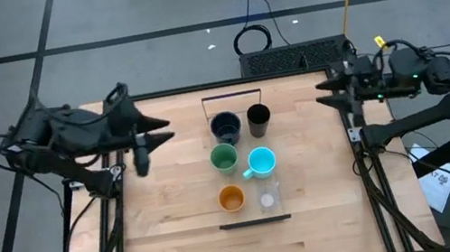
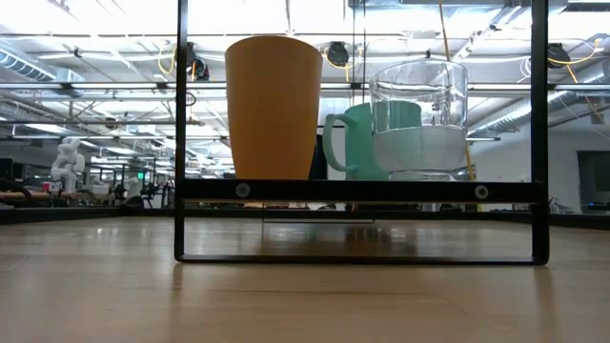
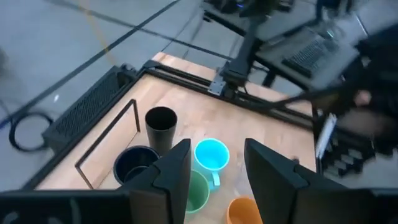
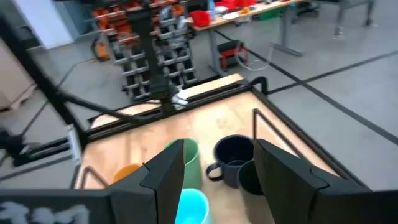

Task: Stack small to large cups/mugs on shelf
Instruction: Return to Home Position

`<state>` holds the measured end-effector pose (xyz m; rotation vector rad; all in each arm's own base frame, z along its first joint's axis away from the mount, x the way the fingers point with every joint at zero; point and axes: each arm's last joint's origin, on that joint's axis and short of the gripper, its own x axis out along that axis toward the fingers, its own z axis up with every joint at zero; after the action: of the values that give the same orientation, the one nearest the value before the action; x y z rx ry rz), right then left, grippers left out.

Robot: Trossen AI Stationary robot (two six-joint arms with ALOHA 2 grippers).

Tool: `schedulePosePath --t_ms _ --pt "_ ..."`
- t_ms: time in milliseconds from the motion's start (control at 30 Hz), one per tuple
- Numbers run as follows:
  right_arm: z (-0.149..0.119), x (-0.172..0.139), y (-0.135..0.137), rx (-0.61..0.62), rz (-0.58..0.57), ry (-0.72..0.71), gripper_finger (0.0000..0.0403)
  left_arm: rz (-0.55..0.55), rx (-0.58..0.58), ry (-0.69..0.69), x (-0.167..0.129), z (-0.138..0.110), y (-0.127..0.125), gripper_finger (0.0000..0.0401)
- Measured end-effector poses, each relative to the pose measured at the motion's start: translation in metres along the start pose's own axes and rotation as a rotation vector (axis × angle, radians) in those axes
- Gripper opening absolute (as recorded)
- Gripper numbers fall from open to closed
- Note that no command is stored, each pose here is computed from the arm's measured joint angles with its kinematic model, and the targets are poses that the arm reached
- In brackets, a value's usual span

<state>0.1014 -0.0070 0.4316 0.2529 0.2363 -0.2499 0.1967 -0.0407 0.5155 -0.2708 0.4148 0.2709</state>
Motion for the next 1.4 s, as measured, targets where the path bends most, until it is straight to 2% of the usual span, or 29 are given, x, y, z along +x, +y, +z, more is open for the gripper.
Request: schedulePosePath --t_ms 133,267,367,500,667,767,933,1100,1233,1300,1400 --pt "-0.002 -0.015 -0.003 -0.023 0.038 -0.016 0.0185 -0.092 0.162 0.011 -0.014 -0.004 -0.005 0.015" --pt "-0.005 -0.035 -0.006 -0.126 0.118 -0.057 0.0185 -0.117 0.28 -0.033 -0.027 -0.004 -0.005 0.015" --pt "-0.011 -0.049 -0.01 -0.183 0.137 -0.154 0.0185 -0.172 0.369 -0.086 -0.039 -0.003 -0.006 0.015" --pt "-0.032 -0.062 -0.019 -0.225 0.174 -0.297 0.0185 -0.309 0.483 -0.167 -0.056 0.001 -0.007 0.015" --pt "-0.07 -0.068 -0.031 -0.236 0.184 -0.457 0.0185 -0.371 0.488 -0.21 -0.075 0.0 0.002 0.015" --pt "-0.092 -0.066 -0.037 -0.231 0.19 -0.516 0.0185 -0.397 0.531 -0.206 -0.079 -0.007 0.007 0.015" --pt "-0.116 -0.062 -0.043 -0.205 0.191 -0.528 0.0185 -0.394 0.515 -0.226 -0.077 -0.029 0.019 0.015" --pt "-0.123 -0.053 -0.044 -0.198 0.159 -0.499 0.0185 -0.435 0.459 -0.318 -0.069 -0.066 0.036 0.015" --pt "-0.13 -0.044 -0.045 -0.292 0.107 -0.458 0.0185 -0.44 0.412 -0.373 -0.062 -0.103 0.054 0.015" --pt "-0.132 -0.041 -0.045 -0.322 0.107 -0.452 0.0185 -0.414 0.384 -0.415 -0.058 -0.119 0.061 0.015" --pt "-0.136 -0.037 -0.045 -0.294 0.115 -0.432 0.0185 -0.357 0.38 -0.404 -0.05 -0.146 0.074 0.015"
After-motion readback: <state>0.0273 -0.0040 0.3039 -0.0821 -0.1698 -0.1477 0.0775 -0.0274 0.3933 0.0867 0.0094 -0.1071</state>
